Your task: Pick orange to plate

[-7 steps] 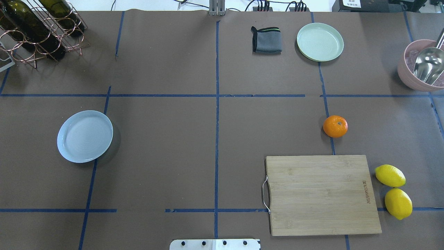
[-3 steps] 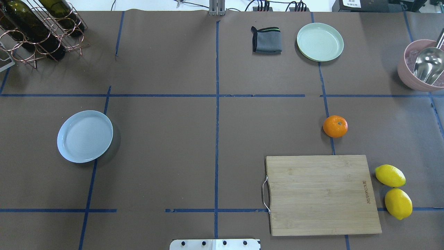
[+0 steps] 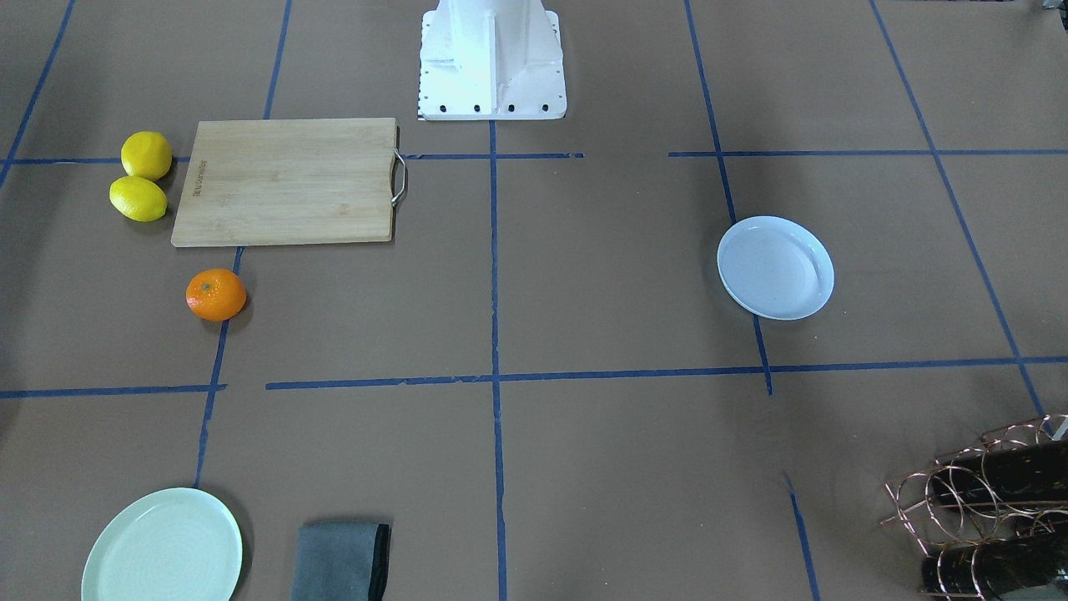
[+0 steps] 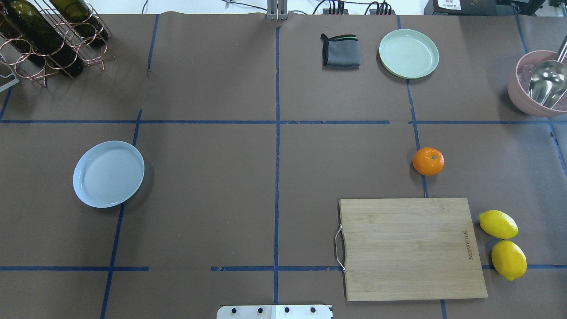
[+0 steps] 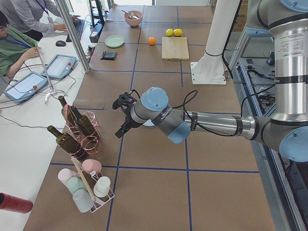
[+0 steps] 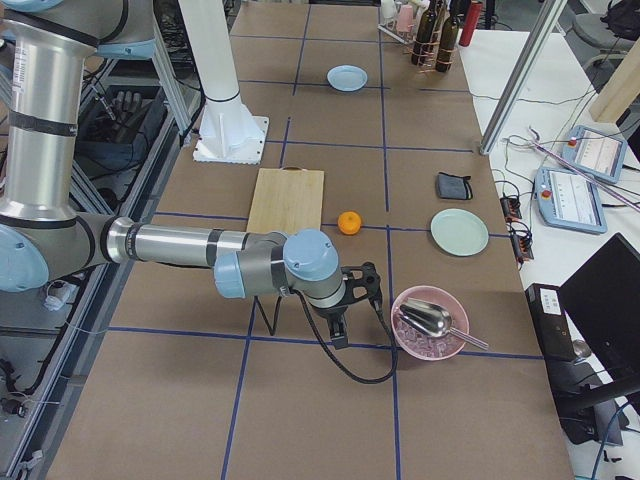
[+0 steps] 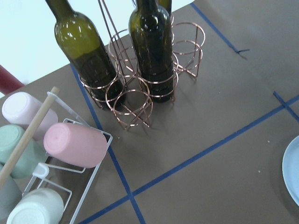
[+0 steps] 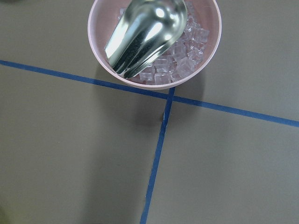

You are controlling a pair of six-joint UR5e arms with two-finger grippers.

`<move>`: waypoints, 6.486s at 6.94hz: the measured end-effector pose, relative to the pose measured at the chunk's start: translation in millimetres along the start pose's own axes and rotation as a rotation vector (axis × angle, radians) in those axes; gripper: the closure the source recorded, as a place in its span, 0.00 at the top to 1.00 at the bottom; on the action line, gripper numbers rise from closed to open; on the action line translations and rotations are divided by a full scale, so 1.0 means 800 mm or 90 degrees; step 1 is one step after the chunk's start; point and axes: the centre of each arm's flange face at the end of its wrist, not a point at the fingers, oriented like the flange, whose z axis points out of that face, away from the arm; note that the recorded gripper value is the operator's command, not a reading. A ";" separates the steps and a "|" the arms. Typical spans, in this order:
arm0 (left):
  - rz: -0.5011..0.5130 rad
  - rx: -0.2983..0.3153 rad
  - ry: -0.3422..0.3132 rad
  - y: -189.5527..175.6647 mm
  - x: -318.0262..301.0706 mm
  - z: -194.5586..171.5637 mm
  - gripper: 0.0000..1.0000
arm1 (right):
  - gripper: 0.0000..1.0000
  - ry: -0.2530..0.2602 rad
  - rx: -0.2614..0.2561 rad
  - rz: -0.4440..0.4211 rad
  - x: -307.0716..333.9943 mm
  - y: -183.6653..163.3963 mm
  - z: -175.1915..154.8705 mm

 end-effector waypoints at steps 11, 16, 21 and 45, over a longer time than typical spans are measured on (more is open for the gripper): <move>-0.395 -0.031 0.005 0.088 0.253 0.324 0.00 | 1.00 -0.013 0.004 -0.001 0.014 0.014 0.017; -0.379 -0.011 0.066 0.039 0.292 0.292 0.00 | 1.00 -0.012 0.004 0.000 0.015 0.014 0.017; -0.362 0.058 0.132 -0.207 0.454 0.339 0.00 | 1.00 -0.012 0.004 0.000 0.014 0.013 0.017; -0.259 -0.328 -0.016 0.027 -0.096 0.018 1.00 | 1.00 -0.037 0.012 -0.051 -0.095 -0.091 0.034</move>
